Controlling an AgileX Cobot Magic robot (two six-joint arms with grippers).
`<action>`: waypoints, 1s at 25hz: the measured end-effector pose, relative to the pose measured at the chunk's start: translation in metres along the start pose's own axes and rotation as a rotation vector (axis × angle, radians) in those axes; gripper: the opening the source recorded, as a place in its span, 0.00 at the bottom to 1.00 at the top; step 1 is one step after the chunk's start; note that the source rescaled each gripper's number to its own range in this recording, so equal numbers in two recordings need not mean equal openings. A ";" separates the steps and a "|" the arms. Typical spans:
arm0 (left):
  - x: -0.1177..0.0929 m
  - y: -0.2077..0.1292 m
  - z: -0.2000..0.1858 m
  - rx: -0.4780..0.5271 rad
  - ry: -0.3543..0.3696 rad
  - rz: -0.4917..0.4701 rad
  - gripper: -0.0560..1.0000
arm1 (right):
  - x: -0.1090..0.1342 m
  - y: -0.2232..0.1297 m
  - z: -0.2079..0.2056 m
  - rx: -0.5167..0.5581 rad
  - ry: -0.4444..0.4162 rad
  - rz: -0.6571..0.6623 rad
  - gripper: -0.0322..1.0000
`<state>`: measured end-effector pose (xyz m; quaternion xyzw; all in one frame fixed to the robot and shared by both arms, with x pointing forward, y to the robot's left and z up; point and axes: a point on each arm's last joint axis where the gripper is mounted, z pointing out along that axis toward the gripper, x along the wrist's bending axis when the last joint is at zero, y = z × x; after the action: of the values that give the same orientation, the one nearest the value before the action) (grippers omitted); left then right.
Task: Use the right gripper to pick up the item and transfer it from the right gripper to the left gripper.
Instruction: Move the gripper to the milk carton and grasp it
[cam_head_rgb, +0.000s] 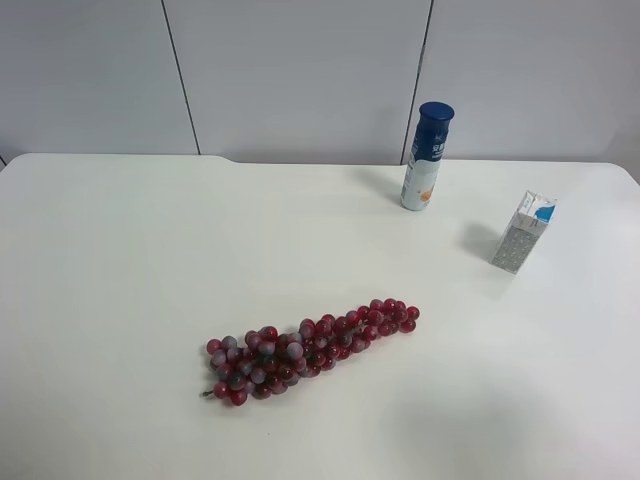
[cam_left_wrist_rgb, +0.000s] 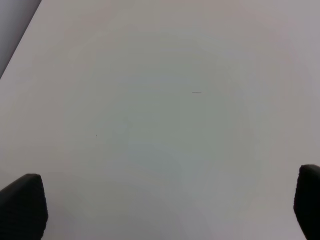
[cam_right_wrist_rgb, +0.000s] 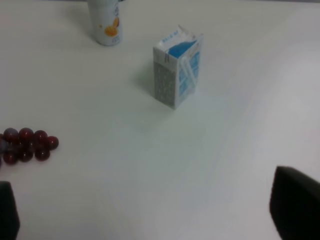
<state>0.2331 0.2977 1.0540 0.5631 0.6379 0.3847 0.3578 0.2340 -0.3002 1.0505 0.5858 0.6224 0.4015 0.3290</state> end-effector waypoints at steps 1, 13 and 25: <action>0.000 0.000 0.000 0.000 0.000 0.000 1.00 | 0.000 0.000 0.000 0.000 0.000 0.000 0.98; 0.000 0.000 0.000 0.000 0.000 0.000 1.00 | 0.000 0.000 0.000 0.000 0.001 0.000 0.98; 0.000 0.000 0.000 0.000 0.000 0.000 1.00 | 0.008 0.074 0.024 0.194 0.003 0.073 0.98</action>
<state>0.2331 0.2977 1.0540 0.5631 0.6379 0.3847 0.3578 0.2887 -0.2902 1.1054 0.6365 0.6371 0.3522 0.2550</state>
